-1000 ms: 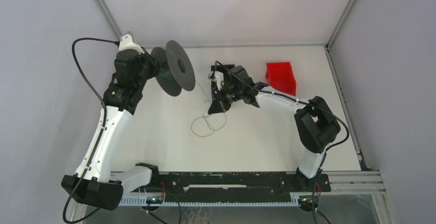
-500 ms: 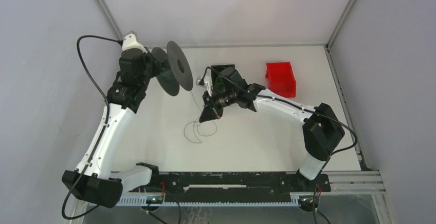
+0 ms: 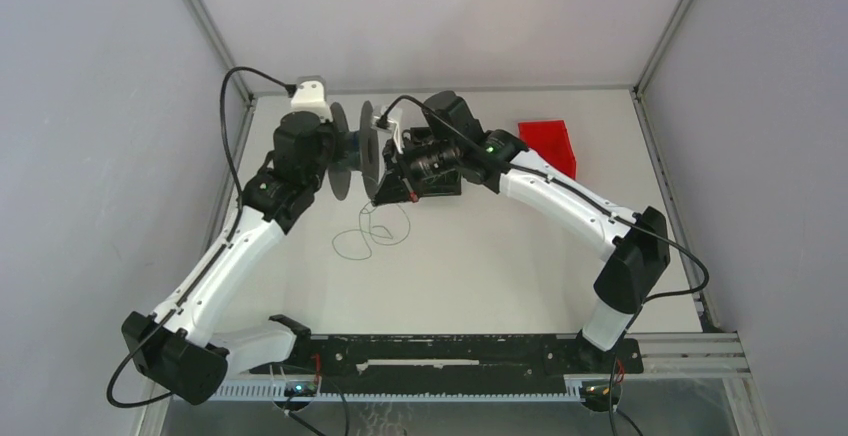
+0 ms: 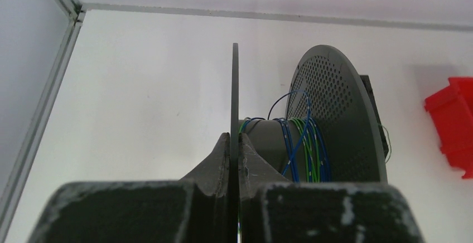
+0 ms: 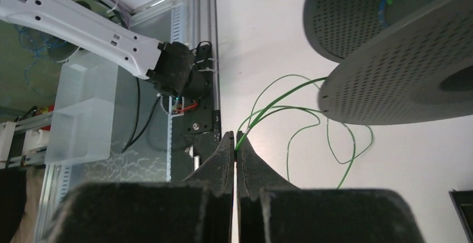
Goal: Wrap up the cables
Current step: Wrap the cable around the cable reel.
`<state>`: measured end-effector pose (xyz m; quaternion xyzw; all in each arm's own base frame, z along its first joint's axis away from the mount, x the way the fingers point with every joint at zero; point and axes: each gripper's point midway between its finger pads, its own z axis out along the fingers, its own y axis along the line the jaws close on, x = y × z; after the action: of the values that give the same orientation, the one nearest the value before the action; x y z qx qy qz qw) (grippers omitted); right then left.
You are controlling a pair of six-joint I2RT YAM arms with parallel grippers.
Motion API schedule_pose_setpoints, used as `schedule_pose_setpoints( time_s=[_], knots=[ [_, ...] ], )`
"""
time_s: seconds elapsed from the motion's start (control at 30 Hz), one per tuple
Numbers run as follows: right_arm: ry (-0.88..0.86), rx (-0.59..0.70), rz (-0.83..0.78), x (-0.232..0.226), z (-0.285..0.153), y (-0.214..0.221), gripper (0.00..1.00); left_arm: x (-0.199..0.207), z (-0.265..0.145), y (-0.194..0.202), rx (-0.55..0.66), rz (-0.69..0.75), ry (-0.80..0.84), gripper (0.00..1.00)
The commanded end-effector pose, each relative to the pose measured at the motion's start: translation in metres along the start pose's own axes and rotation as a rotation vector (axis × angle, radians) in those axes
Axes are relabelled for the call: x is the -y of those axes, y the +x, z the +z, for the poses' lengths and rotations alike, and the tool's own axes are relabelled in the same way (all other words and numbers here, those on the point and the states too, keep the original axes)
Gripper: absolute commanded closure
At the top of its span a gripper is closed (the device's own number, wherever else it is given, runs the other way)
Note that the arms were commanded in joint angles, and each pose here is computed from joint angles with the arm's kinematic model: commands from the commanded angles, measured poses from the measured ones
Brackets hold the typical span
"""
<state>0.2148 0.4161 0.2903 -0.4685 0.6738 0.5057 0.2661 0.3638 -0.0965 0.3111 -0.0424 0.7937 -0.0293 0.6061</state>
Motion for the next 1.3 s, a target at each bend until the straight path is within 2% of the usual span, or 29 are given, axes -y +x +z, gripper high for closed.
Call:
schedule_pose_setpoints(
  time_s=[0.0,0.23,0.67,1.1,1.27],
  knots=[
    [0.101,0.041,-0.026,0.011,-0.018,-0.023,1.0,0.018,-0.006,-0.033,0.147,0.09,0.061,1.0],
    [0.245,0.093,-0.04,0.037,-0.043,-0.042,1.0,0.034,-0.012,-0.02,0.147,0.244,0.104,1.0],
    [0.478,0.157,-0.081,0.085,-0.083,-0.07,1.0,0.049,-0.019,-0.003,0.134,0.321,0.177,1.0],
    [0.691,0.178,-0.089,0.147,-0.114,-0.088,0.98,0.057,-0.025,0.002,0.111,0.273,0.23,1.0],
    [0.761,0.17,-0.1,0.163,-0.121,-0.09,0.94,0.058,-0.027,0.003,0.105,0.267,0.241,1.0]
  ],
)
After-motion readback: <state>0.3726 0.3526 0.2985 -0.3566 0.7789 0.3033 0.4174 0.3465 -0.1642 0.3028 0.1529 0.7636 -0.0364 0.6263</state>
